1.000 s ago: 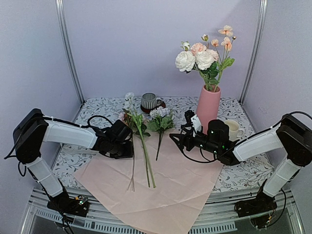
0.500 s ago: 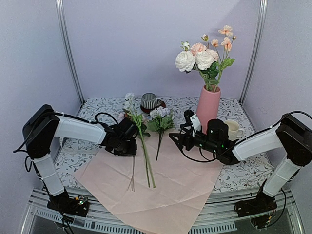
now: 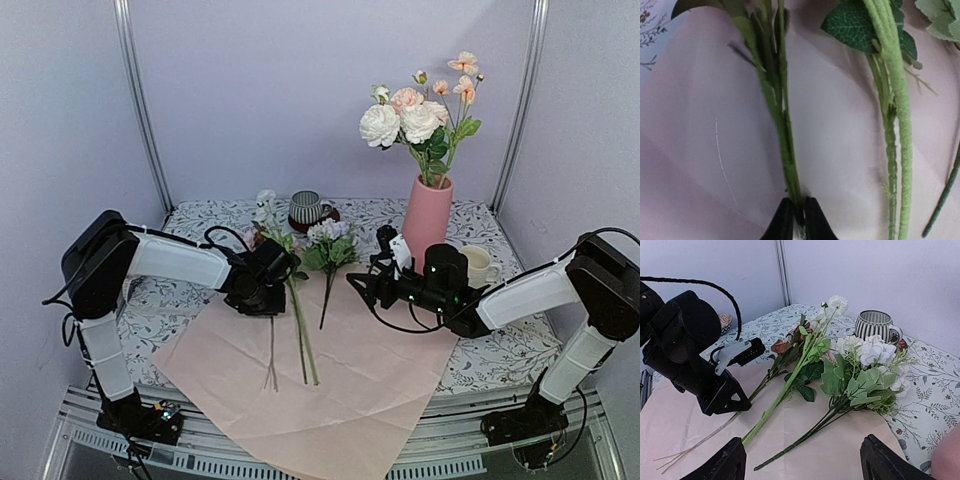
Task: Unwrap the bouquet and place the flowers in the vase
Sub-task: Pick up the fake flower from the flattened wrapping paper, then pass from the left arm to the right
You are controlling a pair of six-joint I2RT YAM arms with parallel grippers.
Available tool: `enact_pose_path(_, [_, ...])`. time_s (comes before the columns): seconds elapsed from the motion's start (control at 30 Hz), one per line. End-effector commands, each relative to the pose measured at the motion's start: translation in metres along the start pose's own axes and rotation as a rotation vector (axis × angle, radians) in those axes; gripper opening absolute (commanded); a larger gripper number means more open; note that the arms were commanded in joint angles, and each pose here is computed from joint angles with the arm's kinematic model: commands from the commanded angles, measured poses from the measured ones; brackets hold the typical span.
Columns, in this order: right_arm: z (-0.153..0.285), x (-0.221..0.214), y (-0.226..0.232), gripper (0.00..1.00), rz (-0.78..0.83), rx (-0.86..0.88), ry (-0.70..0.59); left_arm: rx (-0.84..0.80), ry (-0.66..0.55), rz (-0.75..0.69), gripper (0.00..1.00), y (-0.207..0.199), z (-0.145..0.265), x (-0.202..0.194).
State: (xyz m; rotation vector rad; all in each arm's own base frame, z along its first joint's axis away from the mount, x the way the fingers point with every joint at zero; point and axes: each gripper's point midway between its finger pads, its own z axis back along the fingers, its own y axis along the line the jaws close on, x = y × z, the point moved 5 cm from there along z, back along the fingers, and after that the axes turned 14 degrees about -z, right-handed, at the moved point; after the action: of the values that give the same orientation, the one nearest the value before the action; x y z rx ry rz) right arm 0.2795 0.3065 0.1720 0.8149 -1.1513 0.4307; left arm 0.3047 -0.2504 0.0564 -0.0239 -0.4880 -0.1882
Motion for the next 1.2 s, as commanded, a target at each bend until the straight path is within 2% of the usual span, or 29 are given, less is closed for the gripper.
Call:
enact_pose_path(0.0, [-0.006, 0.002, 0.003, 0.81, 0.008, -0.002, 0.0, 0.033, 0.008, 0.015, 0.01, 0.005, 0.001, 0.004])
enact_pose_path(0.23, [-0.008, -0.001, 0.003, 0.81, 0.002, 0.005, 0.013, 0.032, -0.158, 0.12, 0.0, 0.029, 0.059, 0.015])
enact_pose_path(0.37, [-0.009, -0.001, 0.004, 0.81, 0.004, 0.005, 0.013, -0.03, -0.277, 0.159, 0.0, 0.04, 0.094, 0.019])
enact_pose_path(0.6, [-0.009, -0.001, 0.005, 0.81, 0.02, -0.001, 0.013, -0.187, -0.441, 0.121, 0.0, 0.043, 0.145, 0.026])
enact_pose_path(0.7, [-0.009, -0.002, 0.007, 0.81, 0.02, 0.005, 0.017, -0.315, -0.549, 0.075, 0.0, 0.039, 0.17, 0.026])
enact_pose_path(0.87, [-0.005, -0.001, 0.014, 0.81, 0.021, 0.02, 0.017, -0.536, -0.732, -0.007, 0.0, 0.035, 0.203, 0.011])
enact_pose_path(1.17, [0.009, 0.033, 0.051, 0.81, 0.058, 0.073, -0.025, -0.755, -0.988, -0.153, 0.0, 0.036, 0.25, -0.014])
